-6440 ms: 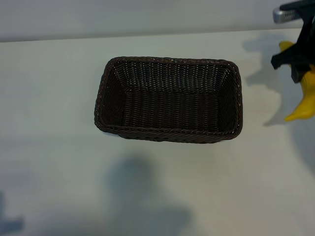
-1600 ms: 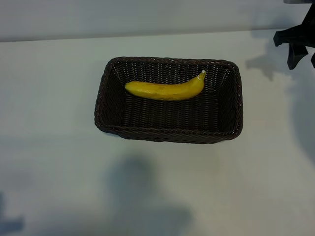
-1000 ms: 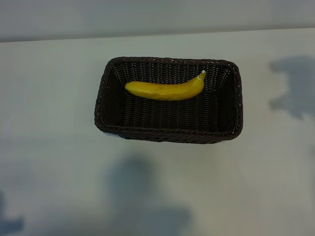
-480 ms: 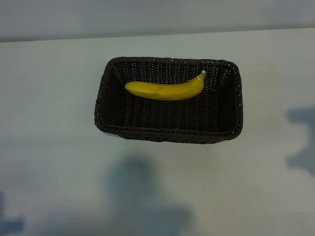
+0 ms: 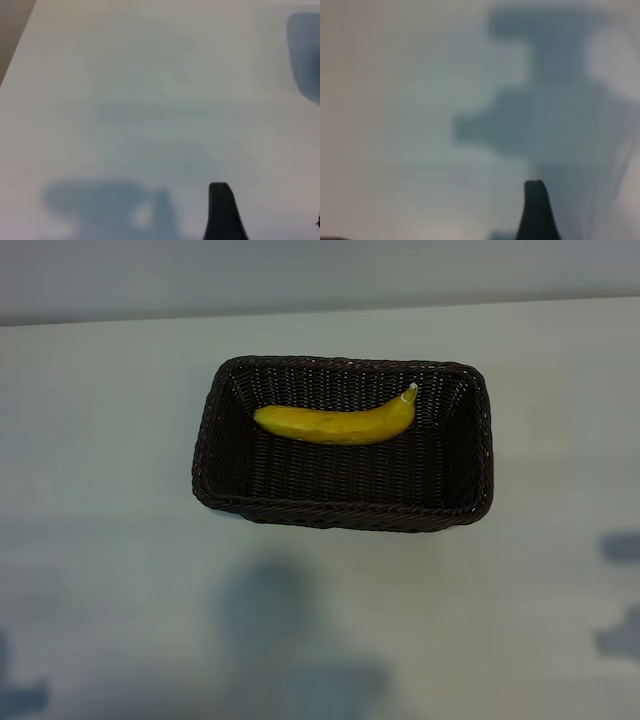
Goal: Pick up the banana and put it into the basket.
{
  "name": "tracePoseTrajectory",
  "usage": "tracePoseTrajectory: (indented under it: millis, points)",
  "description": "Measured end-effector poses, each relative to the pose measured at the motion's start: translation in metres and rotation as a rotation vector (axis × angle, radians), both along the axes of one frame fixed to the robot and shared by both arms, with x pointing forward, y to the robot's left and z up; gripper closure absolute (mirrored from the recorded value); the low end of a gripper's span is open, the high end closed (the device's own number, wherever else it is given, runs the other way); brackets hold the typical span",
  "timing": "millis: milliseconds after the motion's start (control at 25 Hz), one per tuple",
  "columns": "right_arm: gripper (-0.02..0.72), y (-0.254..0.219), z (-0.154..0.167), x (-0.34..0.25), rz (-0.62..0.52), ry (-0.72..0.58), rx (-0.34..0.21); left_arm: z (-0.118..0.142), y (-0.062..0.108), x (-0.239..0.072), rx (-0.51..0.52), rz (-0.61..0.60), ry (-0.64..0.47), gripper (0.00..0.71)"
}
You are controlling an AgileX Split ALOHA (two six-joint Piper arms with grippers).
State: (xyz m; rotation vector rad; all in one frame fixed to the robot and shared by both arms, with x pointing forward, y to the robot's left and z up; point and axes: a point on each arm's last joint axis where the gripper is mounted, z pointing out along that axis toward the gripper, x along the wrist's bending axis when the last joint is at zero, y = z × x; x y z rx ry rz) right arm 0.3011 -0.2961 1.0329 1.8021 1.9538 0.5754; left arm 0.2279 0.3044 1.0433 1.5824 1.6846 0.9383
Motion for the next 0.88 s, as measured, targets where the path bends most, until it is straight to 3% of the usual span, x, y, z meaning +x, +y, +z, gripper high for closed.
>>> tracePoseTrajectory:
  millis: [280, 600, 880]
  points:
    - [0.2, -0.001, 0.008, -0.021, -0.001, -0.159, 0.016, 0.0, 0.0, 0.0, -0.001, 0.001, 0.0, 0.228]
    - [0.2, -0.004, 0.014, -0.049, -0.144, -0.353, 0.005, 0.0, 0.0, 0.0, -0.001, 0.001, 0.0, 0.228]
    - [0.2, -0.003, 0.014, -0.067, -0.153, -0.476, 0.002, 0.0, 0.0, 0.0, -0.001, 0.001, 0.0, 0.228]
